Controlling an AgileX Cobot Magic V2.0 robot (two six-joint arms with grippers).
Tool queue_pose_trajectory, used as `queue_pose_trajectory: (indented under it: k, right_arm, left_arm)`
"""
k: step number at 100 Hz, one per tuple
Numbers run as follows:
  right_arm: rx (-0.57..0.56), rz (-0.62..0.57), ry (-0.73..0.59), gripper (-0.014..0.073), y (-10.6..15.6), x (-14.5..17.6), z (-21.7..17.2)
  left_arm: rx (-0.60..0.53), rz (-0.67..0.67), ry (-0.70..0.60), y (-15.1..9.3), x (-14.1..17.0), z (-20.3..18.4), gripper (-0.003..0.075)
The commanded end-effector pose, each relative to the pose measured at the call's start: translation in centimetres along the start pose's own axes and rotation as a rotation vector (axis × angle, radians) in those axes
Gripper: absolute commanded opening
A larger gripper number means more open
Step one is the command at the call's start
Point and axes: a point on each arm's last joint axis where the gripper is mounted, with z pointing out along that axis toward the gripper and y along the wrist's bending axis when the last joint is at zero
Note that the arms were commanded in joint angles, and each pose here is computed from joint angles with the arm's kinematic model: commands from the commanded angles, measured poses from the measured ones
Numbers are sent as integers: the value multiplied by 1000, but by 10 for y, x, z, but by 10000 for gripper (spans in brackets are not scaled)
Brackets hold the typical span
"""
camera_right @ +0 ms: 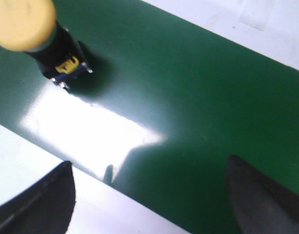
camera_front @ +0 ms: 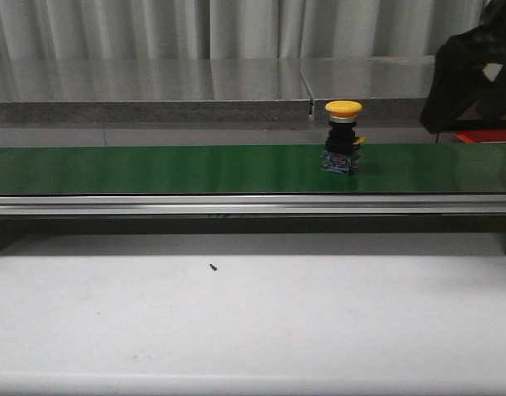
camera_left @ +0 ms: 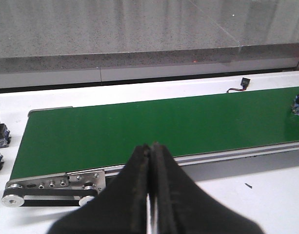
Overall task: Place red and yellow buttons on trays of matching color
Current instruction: 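Grasp the yellow button on the belt with the right gripper, then lower the yellow button into the yellow tray and release it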
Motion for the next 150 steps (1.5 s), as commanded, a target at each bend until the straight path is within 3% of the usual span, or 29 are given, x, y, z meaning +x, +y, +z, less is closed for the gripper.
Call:
queue_pose_trajectory:
  k: [1, 27, 49, 59, 76, 94, 106, 119, 135, 150]
  right_arm:
    - [10, -28, -104, 612, 5, -25, -11]
    - [-44, -84, -91, 612, 20, -53, 14]
    - [-51, -87, -96, 603, 17, -67, 28]
    - [-65, -86, -65, 501, 16, -64, 34]
    - [-70, -85, -56, 236, 17, -64, 35]
    - [-69, -86, -55, 202, 16, -64, 20]
    - [-25, -30, -65, 202, 1, -62, -7]
    - [87, 74, -77, 202, -32, -53, -44]
    - [216, 205, -58, 202, -78, -27, -78]
    - [289, 334, -37, 202, -115, 6, -83]
  left_arm:
    - [-16, -23, -86, 1, -14, -3, -19]
    - [-16, -23, -86, 1, -14, -3, -19]
    - [-16, -23, -86, 1, -14, -3, -19]
    - [-16, -23, -86, 1, -14, -3, -19]
    - [-16, -23, -86, 1, -14, -3, -19]
    - [-16, -23, -86, 1, -14, -3, -19]
    - [-16, -23, -86, 1, -14, -3, -19]
    - [-16, -23, -86, 1, -14, -3, -19]
    - [-16, -23, -86, 1, -14, -3, -19]
    - [-16, -23, -86, 1, -14, -3, -19]
